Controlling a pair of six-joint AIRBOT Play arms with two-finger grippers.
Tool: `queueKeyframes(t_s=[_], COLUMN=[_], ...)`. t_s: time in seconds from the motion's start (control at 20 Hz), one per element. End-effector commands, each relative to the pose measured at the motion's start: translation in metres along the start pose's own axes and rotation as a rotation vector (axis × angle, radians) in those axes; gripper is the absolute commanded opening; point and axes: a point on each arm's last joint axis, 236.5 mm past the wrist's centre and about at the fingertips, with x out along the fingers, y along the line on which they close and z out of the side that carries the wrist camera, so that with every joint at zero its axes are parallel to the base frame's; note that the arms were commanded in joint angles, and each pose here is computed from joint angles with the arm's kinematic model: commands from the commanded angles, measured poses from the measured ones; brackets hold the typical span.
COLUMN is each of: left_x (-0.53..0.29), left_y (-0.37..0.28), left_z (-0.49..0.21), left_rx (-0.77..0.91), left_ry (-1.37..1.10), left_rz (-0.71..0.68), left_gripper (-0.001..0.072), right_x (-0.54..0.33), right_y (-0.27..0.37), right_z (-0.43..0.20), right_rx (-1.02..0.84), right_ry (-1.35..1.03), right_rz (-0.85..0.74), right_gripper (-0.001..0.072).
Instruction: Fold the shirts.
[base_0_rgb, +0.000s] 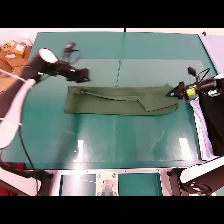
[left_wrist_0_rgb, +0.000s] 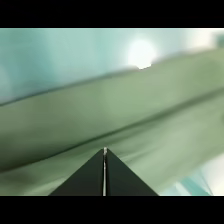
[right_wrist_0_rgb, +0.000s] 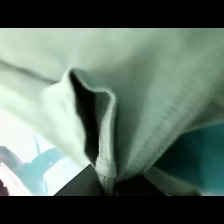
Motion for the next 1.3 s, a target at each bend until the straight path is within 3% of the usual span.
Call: queueKeyframes(t_s=[0.0, 0.3, 0.65, 0.8, 0.95, 1.25], left_x=[0.075, 0.169, 0.168, 0.128, 0.062, -0.068], left_y=[-0.087, -0.182, -0.179, -0.155, -0.106, 0.015], left_z=[-0.024, -0.082, -0.098, -0.080, -0.039, 0.029], left_rx=[0.121, 0.107, 0.083, 0.147, 0.234, 0.112], left_ry=[-0.013, -0.038, 0.094, 0.208, 0.278, 0.180], left_rz=[-0.084, -0.197, -0.240, -0.245, -0.163, 0.092], left_gripper=[0.0021, 0.0021, 0.0021, 0.0020, 0.0021, 0.0021], right_x=[-0.040, -0.069, -0.061, -0.059, -0.045, 0.059], right_y=[0.084, 0.201, 0.218, 0.220, 0.238, 0.297], right_z=[-0.003, -0.028, -0.039, -0.040, -0.046, -0.035], right_rx=[-0.087, -0.208, -0.230, -0.234, -0.263, -0.321], right_ry=[-0.050, -0.110, -0.079, -0.074, -0.043, -0.073], right_rz=[0.124, 0.225, 0.228, 0.231, 0.253, 0.270], right_gripper=[0.0022, 0.0022, 0.0022, 0.0022, 0.0023, 0.0023])
